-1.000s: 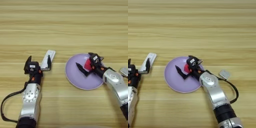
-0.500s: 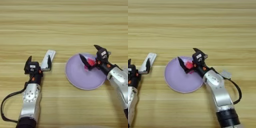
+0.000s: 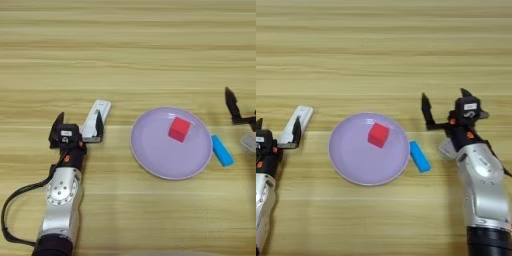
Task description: Move the objects on the table
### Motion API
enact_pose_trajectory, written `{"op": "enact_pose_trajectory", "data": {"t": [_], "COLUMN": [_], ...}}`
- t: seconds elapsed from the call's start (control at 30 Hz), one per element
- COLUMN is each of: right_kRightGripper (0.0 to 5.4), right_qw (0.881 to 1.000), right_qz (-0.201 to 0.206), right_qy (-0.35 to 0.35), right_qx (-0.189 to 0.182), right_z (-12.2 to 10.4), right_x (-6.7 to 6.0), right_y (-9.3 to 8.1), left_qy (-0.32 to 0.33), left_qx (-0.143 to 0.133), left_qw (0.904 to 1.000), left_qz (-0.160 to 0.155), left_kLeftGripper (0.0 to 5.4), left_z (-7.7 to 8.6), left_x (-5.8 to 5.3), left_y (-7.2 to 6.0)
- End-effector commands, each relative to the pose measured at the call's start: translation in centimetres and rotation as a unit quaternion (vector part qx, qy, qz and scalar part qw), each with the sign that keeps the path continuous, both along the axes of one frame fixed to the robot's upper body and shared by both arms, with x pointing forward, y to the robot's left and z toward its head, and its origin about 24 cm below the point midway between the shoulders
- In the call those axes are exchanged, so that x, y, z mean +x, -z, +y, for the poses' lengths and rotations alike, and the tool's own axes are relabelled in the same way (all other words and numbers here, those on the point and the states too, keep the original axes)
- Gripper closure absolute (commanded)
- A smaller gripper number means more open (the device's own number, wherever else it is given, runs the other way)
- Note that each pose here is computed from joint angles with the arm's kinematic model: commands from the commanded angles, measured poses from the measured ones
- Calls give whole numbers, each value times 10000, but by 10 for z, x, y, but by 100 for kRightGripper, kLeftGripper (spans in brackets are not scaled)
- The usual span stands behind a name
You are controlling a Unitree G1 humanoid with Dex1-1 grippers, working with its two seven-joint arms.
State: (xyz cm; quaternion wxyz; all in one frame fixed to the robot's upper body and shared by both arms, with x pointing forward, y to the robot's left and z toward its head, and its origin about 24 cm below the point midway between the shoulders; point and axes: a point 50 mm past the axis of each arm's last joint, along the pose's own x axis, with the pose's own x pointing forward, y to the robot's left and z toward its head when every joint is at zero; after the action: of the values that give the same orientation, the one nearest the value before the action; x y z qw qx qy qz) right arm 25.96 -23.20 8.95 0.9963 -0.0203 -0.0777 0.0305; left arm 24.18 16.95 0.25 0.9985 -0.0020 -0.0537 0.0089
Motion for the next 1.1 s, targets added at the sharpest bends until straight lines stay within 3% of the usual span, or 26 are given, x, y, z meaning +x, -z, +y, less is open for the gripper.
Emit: {"op": "enact_pose_trajectory", "data": {"t": [0.03,0.37,0.67,0.97,1.1], "right_kRightGripper": [4,4,4,4,4], "right_qw": [9987,9972,9977,9980,9979], "right_qz": [38,-166,-69,-11,-16], "right_qy": [495,716,673,621,629], "right_qx": [-67,-149,-26,65,122], "right_z": [-24,-38,-34,-27,-25], "right_x": [-1,-4,-3,-4,-5], "right_y": [0,-19,-13,-8,-6], "left_qy": [48,169,473,788,843], "left_qx": [68,317,449,483,553], "left_qw": [9999,9983,9932,9906,9869], "left_qz": [118,467,967,1010,1262], "left_kLeftGripper": [0,0,0,0,0], "left_z": [1,7,8,4,9], "left_x": [-1,-7,-12,-15,-13], "left_y": [3,5,7,0,5]}}
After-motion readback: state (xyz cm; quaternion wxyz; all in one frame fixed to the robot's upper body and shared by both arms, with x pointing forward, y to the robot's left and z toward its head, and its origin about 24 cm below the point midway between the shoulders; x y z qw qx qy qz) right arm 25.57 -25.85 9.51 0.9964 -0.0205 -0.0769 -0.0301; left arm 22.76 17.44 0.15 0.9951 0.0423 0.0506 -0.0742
